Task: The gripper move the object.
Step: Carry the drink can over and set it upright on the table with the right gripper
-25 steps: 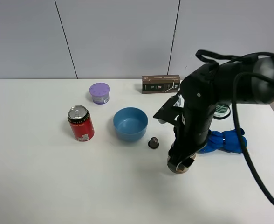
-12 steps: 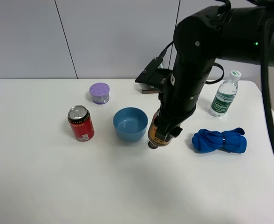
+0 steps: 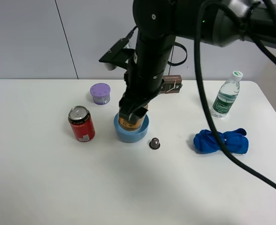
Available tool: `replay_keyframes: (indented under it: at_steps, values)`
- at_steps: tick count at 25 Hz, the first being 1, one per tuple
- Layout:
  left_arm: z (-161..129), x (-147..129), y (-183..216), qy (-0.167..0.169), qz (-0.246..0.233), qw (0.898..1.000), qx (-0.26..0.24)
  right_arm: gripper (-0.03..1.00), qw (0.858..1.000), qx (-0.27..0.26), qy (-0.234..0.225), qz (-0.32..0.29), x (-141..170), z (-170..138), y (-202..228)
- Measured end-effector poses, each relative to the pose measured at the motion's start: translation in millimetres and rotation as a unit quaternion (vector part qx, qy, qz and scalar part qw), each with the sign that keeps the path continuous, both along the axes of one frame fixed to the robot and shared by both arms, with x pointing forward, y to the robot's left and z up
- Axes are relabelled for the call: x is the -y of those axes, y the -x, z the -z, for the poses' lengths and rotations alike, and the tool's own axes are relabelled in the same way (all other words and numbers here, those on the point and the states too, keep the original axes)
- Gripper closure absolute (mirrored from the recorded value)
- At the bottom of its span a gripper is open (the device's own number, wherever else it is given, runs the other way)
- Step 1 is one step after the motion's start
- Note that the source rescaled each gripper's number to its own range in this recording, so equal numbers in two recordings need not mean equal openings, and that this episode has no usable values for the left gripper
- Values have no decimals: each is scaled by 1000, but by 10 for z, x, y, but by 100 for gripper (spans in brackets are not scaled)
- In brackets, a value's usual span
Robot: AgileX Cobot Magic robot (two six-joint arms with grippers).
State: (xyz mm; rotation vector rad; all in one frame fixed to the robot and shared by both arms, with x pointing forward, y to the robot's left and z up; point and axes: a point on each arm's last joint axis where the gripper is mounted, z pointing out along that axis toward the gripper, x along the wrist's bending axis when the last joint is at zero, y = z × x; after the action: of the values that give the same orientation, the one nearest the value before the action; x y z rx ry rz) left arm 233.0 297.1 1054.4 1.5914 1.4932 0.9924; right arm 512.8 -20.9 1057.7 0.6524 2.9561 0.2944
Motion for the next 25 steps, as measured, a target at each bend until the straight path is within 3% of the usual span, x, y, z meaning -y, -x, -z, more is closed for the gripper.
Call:
replay_keyframes:
  at_steps: [9, 19, 25]
  values:
    - [0, 0, 0, 0, 0, 1000, 0, 96, 996, 8, -53, -77, -639, -64, 108]
    - [0, 0, 0, 0, 0, 1000, 0, 97, 982, 12, -47, -184, -991, -8, 525]
    - [0, 0, 0, 0, 0, 1000, 0, 97, 972, -8, -15, -233, -1172, 343, 611]
